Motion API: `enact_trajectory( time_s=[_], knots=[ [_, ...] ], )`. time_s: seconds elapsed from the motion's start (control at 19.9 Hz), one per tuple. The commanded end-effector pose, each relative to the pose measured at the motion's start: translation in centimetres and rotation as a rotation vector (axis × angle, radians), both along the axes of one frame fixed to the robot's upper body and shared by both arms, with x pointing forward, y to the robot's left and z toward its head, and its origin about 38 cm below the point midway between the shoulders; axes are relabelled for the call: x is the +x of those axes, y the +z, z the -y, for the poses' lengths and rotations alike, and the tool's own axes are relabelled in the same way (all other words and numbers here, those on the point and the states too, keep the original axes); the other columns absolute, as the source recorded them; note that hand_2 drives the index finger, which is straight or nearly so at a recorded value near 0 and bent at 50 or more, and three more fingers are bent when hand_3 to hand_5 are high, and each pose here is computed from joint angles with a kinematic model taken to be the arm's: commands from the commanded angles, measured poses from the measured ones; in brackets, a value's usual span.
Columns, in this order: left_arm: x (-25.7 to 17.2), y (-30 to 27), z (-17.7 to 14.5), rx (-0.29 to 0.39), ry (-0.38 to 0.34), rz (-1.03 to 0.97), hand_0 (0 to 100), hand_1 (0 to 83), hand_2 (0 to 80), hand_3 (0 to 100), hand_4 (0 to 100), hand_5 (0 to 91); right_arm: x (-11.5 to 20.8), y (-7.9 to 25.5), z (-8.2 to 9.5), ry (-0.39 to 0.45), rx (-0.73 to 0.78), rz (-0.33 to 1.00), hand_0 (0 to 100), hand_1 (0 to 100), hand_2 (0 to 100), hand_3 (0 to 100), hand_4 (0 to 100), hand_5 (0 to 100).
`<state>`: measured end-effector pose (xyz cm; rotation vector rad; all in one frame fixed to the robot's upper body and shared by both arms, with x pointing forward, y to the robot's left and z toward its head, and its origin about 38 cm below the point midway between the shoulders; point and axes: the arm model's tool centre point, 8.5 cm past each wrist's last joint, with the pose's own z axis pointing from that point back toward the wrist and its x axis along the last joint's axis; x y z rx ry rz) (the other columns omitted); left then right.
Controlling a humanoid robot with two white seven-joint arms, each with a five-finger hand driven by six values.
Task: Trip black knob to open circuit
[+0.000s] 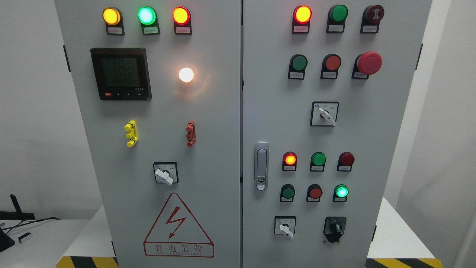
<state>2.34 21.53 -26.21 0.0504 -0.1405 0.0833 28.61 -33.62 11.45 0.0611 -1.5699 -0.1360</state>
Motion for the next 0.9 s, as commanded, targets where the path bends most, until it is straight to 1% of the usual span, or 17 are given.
enact_trajectory(
  time_s=[0.0, 0.05, 0.2, 0.85],
  knots=[
    [0.02, 0.0, 0.03, 0.0, -0.031, 0.0, 12, 38.9, 0.0, 0, 0, 0.0, -1.23, 1.99, 1.47, -0.022, -0.014, 0.046, 0, 2, 19, 29, 22, 22],
    [0.02, 0.0, 0.13, -0.001, -0.031, 0.0, 12, 38.9, 0.0, 0, 0, 0.0, -1.22, 2.02, 1.39, -0.019, -0.013, 0.047, 0, 1, 19, 27, 21, 22],
    [0.02, 0.0, 0.03, 0.0, -0.031, 0.0, 12, 38.9, 0.0, 0, 0, 0.0, -1.22, 2.27, 1.27, -0.014, -0.016, 0.054, 0, 0, 18, 24, 21, 21],
    [0.02, 0.0, 0.03, 0.0, -0.031, 0.0, 12, 38.9, 0.0, 0, 0, 0.0, -1.22, 2.3, 1.25, -0.014, -0.016, 0.054, 0, 1, 18, 24, 21, 21]
  ],
)
